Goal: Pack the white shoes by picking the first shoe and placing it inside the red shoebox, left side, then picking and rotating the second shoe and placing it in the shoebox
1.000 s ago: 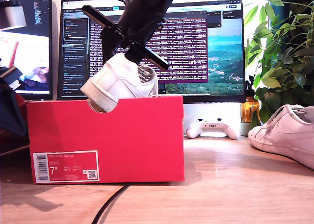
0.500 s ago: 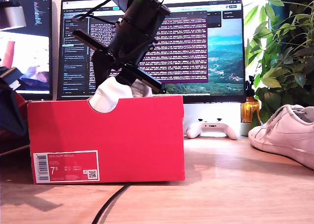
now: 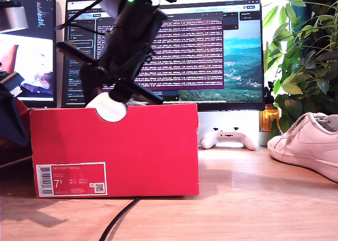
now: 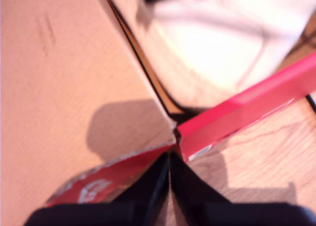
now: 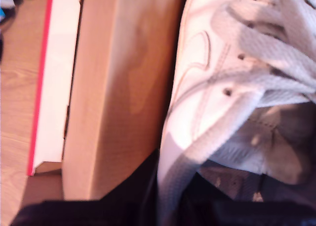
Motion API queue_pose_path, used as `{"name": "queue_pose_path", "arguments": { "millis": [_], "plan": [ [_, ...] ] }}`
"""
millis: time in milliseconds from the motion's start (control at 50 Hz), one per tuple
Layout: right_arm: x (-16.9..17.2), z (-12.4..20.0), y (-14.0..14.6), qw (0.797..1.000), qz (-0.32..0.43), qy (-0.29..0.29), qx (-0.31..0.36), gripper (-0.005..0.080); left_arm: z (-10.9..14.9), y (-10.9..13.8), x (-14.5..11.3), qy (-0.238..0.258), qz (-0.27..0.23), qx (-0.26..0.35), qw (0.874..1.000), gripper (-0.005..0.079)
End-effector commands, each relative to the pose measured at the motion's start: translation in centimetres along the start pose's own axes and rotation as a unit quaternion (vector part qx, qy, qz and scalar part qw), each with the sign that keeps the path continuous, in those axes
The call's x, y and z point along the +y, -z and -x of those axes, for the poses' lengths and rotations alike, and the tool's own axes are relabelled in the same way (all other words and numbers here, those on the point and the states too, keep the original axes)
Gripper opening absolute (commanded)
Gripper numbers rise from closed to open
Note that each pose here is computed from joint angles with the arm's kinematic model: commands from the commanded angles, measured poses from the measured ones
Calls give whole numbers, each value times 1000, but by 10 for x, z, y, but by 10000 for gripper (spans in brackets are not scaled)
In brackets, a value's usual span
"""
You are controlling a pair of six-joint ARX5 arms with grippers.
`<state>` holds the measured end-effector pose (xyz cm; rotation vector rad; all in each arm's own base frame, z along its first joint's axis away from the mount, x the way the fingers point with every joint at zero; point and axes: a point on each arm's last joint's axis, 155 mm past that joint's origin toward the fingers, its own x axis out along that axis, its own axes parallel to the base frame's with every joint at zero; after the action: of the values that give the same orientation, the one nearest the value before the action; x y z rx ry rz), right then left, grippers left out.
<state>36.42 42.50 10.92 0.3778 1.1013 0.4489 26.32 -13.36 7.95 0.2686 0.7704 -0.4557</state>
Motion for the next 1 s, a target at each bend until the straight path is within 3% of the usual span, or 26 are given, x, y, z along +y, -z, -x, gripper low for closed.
{"name": "queue_pose_path", "arguments": {
  "millis": [0, 180, 400, 640, 980],
  "plan": [
    [10, -2, -5, 1000, 6, -11, -14, -10, -1, -2, -2, 2, -1, -3, 1000, -19],
    [4, -8, -7, 1000, 5, 1, -19, 46, -1, -1, -2, 2, -1, -1, 1000, -19],
    [5, -8, -9, 1000, 6, -1, -26, 286, -1, -1, -2, 2, -1, -1, 1000, -19],
    [7, 1, -11, 1000, 19, 5, -20, 292, -1, -1, -2, 2, -1, -1, 1000, -19],
    [-4, 76, -60, 998, 31, 48, -14, 292, -1, -1, -2, 2, -1, -2, 1000, -19]
  ]
}}
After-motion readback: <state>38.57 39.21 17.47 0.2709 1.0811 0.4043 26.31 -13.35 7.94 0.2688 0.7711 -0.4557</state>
